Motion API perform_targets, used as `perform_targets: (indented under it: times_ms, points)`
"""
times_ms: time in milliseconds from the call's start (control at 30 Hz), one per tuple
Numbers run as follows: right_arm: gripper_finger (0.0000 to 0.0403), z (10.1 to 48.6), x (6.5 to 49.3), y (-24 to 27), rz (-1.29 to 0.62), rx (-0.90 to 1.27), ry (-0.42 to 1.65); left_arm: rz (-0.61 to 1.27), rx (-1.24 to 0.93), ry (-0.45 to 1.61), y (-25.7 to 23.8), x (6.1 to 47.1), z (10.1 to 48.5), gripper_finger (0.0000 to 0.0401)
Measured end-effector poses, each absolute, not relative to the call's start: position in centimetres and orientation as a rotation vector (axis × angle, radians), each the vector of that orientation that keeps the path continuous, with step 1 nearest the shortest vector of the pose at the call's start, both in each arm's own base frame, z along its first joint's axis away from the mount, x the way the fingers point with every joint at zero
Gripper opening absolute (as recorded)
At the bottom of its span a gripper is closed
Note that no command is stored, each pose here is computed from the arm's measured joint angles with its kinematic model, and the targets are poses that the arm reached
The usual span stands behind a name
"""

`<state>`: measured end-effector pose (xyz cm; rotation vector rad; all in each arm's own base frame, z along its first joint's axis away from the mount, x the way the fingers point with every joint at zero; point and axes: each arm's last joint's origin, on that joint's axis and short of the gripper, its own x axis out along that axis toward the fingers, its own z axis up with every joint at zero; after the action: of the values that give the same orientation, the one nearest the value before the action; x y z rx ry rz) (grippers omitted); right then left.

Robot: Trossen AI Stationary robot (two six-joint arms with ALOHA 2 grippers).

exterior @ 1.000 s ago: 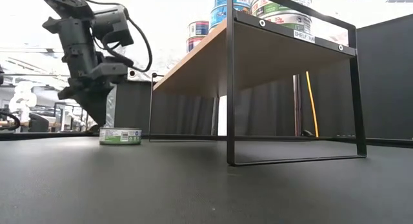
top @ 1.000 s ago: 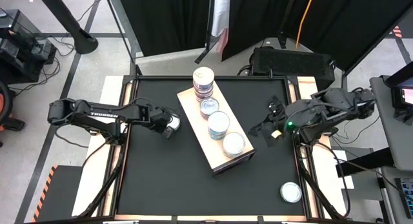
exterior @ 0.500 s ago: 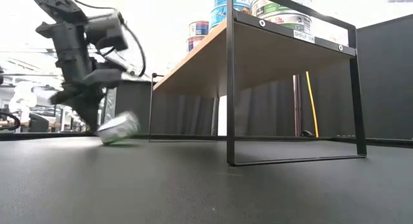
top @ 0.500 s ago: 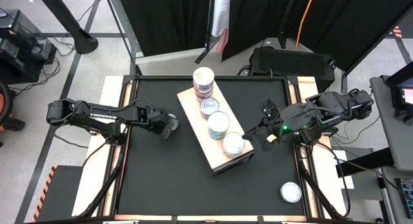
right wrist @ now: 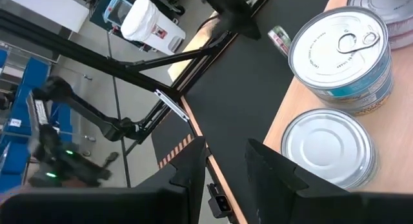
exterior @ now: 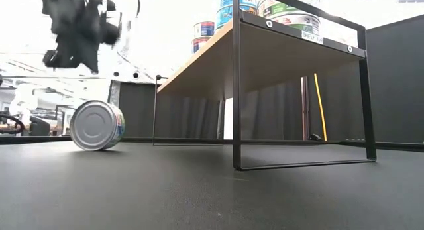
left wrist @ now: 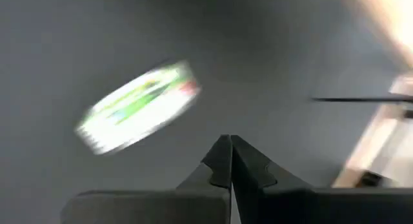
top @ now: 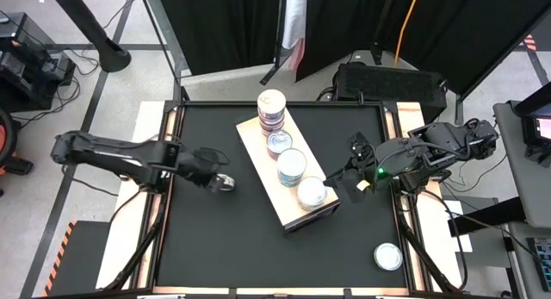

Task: Stack canned seafood by type on shelf
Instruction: Stack the green tuna can on top of the stacked green tuna can on the shelf

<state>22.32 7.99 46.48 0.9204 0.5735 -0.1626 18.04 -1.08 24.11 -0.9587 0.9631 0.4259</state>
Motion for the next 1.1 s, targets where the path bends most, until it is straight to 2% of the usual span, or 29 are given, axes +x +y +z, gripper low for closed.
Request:
perform_targets:
  times_ms: [133,233,367,533,667,833,1100]
  points:
    - [0.0100,46.5,22.3,8.0,-0.150,0.870,0.575,0.254,-0.815,0.870,-1.3,17.6,27.4,0.0010]
    - [0.0100,46.5,22.4,7.9,-0.146,0.841,0.574,0.117,-0.719,0.916,-1.6,17.3,27.6,0.0046]
    - [0.0100,46.4,22.3,7.8,-0.150,0.838,0.578,0.083,-0.643,1.059,-1.8,16.9,26.6,0.0140]
    - [0.0100,46.4,22.3,7.8,-0.152,0.848,0.579,0.095,-0.383,1.040,-1.9,16.9,26.4,0.0269]
    - [0.0100,46.4,22.3,7.8,-0.149,0.845,0.580,0.130,-0.176,1.116,-1.7,16.3,25.8,0.0335]
    - [0.0100,46.4,22.3,7.8,-0.146,0.837,0.581,0.086,-0.027,1.217,-1.6,16.0,25.1,0.0350]
    - [0.0100,46.4,22.3,7.8,-0.138,0.809,0.581,0.111,0.054,1.331,-1.2,16.5,22.1,0.0323]
